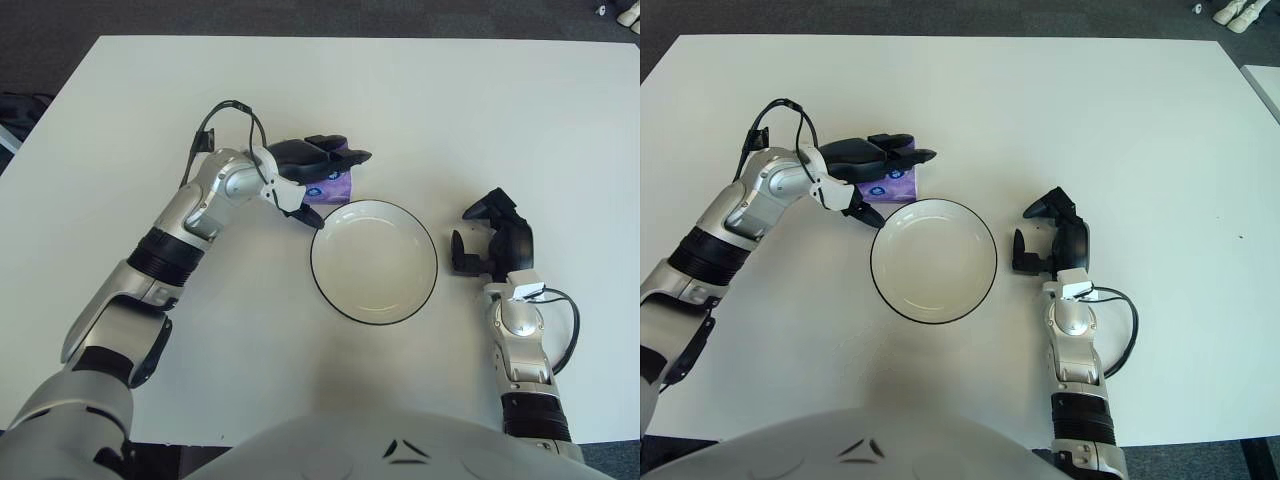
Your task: Put the tissue paper into the plate.
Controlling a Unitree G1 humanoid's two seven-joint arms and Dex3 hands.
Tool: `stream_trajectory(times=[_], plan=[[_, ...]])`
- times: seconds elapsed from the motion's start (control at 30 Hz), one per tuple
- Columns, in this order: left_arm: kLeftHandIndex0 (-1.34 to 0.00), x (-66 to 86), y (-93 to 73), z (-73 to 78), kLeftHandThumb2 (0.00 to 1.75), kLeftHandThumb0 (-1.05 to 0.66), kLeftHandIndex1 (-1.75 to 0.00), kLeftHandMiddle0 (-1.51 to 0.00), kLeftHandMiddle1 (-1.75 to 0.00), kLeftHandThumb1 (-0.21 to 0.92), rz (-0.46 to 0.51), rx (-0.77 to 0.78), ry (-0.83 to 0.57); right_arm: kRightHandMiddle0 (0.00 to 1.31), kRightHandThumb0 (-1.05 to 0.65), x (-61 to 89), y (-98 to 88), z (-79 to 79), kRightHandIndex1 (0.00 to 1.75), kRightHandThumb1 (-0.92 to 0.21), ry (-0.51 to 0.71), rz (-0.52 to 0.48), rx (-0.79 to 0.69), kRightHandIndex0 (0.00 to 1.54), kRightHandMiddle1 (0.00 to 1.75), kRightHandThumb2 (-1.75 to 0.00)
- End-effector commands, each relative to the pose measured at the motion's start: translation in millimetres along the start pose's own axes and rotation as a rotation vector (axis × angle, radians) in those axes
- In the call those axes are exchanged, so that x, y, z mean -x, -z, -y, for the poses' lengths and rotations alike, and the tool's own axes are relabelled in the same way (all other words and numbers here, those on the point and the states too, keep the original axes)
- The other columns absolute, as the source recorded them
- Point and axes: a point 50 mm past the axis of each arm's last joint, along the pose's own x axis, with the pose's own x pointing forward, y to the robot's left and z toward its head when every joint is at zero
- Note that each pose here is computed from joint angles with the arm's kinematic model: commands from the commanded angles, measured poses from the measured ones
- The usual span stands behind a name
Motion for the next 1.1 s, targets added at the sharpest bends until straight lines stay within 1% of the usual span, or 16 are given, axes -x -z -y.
stream_trajectory(times=[0.0, 0.1, 0.27, 0.43, 0.5, 0.63, 0.8, 1.07], plan=[[0.00, -0.4, 5.4, 5.1, 0.58, -1.03, 0.00, 0.00, 0.00, 0.58, -0.046, -0.016, 0.041, 0.60, -0.01, 12.3, 13.4, 3.1, 1.60, -0.01, 0.002, -0.091, 0.019, 0.91, 1.75, -1.63], [0.00, -0.4, 6.8, 6.8, 0.58, -1.02, 0.00, 0.00, 0.00, 0.58, -0.060, -0.014, 0.042, 0.60, -0.01, 13.1, 12.9, 3.9, 1.60, -0.01, 0.002, -0.088, 0.021, 0.91, 1.75, -1.63], [0.00, -1.9, 13.5, 13.3, 0.58, -1.02, 0.00, 0.00, 0.00, 0.58, -0.120, -0.016, 0.038, 0.60, -0.01, 14.5, 12.8, 6.3, 1.61, -0.01, 0.001, -0.081, 0.031, 0.90, 1.75, -1.64], [0.00, -3.1, 16.1, 15.3, 0.59, -1.04, 0.00, 0.00, 0.00, 0.59, -0.163, -0.033, 0.024, 0.60, -0.01, 15.3, 13.0, 8.0, 1.63, 0.00, -0.002, -0.075, 0.040, 0.90, 1.75, -1.65], [0.00, -3.8, 20.0, 16.9, 0.59, -1.03, 0.00, 0.00, 0.00, 0.59, -0.187, -0.038, 0.014, 0.61, -0.01, 15.3, 13.1, 8.5, 1.65, 0.00, -0.004, -0.074, 0.042, 0.90, 1.75, -1.66], [0.00, -4.5, 26.4, 17.7, 0.59, -1.04, 0.00, 0.00, 0.00, 0.59, -0.251, -0.045, -0.047, 0.61, -0.01, 14.7, 13.3, 9.6, 1.69, 0.01, -0.009, -0.073, 0.039, 0.89, 1.75, -1.68], [0.00, -4.2, 32.0, 16.1, 0.59, -1.04, 0.00, 0.00, 0.00, 0.57, -0.306, -0.033, -0.108, 0.62, -0.01, 13.5, 13.2, 10.2, 1.71, 0.02, -0.013, -0.068, 0.041, 0.89, 1.75, -1.70], [0.00, -3.6, 35.0, 14.5, 0.60, -1.05, 0.00, 0.00, 0.00, 0.56, -0.357, 0.002, -0.175, 0.62, -0.01, 11.5, 13.4, 10.1, 1.70, 0.02, -0.020, -0.064, 0.048, 0.89, 1.75, -1.70]])
